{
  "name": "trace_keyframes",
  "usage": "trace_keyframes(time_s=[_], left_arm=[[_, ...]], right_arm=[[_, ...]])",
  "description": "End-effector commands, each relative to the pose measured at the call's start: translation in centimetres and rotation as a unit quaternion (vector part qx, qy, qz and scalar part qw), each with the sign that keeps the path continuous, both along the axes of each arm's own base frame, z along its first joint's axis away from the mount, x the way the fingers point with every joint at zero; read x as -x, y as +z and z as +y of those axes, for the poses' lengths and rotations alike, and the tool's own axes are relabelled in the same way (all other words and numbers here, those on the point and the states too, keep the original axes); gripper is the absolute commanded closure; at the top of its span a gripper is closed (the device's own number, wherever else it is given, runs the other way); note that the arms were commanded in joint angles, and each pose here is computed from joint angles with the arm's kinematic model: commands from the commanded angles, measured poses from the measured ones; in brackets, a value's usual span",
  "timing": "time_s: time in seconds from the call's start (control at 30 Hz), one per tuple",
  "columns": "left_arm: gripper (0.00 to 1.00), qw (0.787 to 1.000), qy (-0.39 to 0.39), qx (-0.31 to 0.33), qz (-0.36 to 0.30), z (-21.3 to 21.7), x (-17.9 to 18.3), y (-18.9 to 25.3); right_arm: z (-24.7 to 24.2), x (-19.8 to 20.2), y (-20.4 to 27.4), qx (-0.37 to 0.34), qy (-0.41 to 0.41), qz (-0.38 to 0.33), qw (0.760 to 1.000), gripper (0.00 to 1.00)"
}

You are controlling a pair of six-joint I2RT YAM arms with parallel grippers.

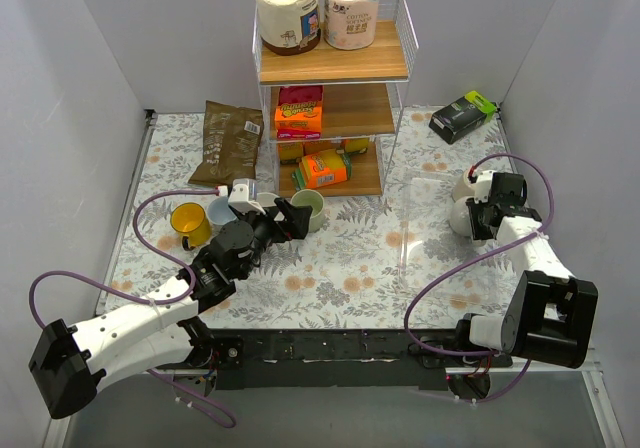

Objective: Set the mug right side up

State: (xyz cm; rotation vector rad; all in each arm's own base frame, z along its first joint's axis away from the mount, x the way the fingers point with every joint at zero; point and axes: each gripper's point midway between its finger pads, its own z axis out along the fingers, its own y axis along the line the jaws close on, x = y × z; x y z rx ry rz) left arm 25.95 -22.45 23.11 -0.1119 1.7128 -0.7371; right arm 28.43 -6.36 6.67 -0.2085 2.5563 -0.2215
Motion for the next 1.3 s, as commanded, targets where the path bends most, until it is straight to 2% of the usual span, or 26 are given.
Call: trace_keyframes(time_s=[0.0, 0.1, 0.13, 0.17, 0.43, 0.57, 0.93, 1.13, 1.27], left_arm=[[0.02, 1.0, 0.011, -0.003, -0.005, 0.6, 0.0, -0.1], [0.02, 1.0, 0.011, -0.002, -0.005, 0.6, 0.0, -0.1], [0.02, 1.0, 0.011, -0.003, -0.005, 0.6, 0.0, -0.2], [0.02, 1.0, 0.011, -0.003, -0.004, 0.6, 0.0, -0.2], [0.02, 1.0, 0.009, -0.001, -0.005, 0.5, 0.0, -0.1], [0.02, 1.0, 0.002, 0.0, -0.006, 0.1, 0.0, 0.1], [0.02, 0.999, -0.043, 0.004, -0.002, -1.7, 0.5, -0.4], [0.02, 0.99, -0.141, 0.006, -0.012, -5.4, 1.8, 0.8], [0.02, 0.981, -0.193, 0.01, -0.016, -7.6, 2.4, 1.8]], right_arm=[[0.7, -1.1, 0.7, -0.019, 0.012, -0.03, 0.999, 0.67], [0.9, -1.1, 0.9, -0.022, 0.014, -0.032, 0.999, 0.79], [0.9, -1.1, 0.8, -0.024, 0.015, -0.03, 0.999, 0.86], [1.0, -1.0, 0.8, -0.027, 0.015, -0.026, 0.999, 0.98], [3.4, -2.0, 3.6, -0.075, 0.045, -0.058, 0.994, 0.99], [6.0, -2.8, 6.5, -0.138, 0.063, -0.1, 0.983, 0.99], [10.6, -2.9, 15.5, -0.265, 0.088, -0.22, 0.935, 0.99], [13.1, -0.6, 20.8, -0.34, 0.098, -0.279, 0.893, 0.99], [14.9, 1.3, 22.3, -0.403, 0.103, -0.269, 0.869, 0.99]])
